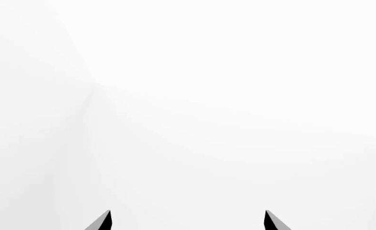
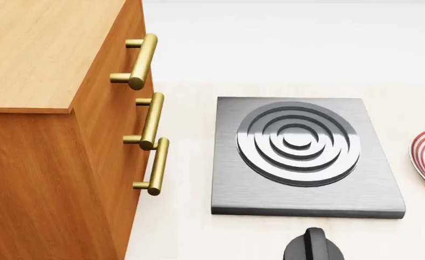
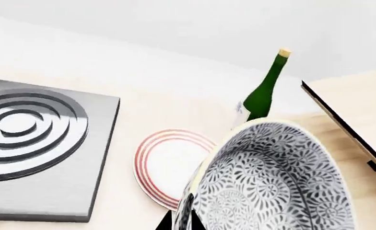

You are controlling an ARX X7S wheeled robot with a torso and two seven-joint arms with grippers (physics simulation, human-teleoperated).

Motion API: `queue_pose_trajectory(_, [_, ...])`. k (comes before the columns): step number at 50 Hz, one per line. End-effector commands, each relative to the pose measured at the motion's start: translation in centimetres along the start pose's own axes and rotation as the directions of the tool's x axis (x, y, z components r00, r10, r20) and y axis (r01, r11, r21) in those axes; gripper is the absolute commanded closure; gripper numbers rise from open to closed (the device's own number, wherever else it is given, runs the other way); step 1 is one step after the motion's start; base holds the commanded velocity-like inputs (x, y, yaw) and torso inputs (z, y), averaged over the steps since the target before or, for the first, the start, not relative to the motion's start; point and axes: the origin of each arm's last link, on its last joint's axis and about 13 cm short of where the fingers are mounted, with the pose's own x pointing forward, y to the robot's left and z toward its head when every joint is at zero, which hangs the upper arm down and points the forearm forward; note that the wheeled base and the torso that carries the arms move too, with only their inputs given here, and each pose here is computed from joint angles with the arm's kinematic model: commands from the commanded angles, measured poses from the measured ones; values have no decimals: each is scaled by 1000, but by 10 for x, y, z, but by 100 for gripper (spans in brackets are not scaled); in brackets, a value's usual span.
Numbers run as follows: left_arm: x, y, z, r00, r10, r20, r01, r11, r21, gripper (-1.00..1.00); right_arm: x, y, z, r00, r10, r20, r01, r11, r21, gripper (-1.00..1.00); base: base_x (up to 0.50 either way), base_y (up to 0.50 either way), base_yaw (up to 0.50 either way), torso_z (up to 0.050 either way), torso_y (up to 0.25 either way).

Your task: Put the bowl on the stove.

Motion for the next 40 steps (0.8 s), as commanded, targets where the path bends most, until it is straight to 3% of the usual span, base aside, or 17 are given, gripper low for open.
queue_pose_trajectory(1, [-2,2,1,1000,2,10,-3,1000,13,-100,10,24,57,984,110,142,-101,992,-74,100,0,0,0,0,0])
queue_pose_trajectory(9, [-3,2,1,1000,2,9,-2,1000,10,-100,19,43,77,968,181,176,-167,982,-93,100,0,0,0,0,0])
queue_pose_trajectory(18, [-3,2,0,1000,0,8,0,1000,10,-100,30,61,90,954,230,192,-225,973,-50,100,0,0,0,0,1])
queue_pose_trajectory(40, [-3,1,1,1000,-4,11,4,1000,8,-100,41,93,98,928,305,212,-306,952,-30,100,0,0,0,0,0])
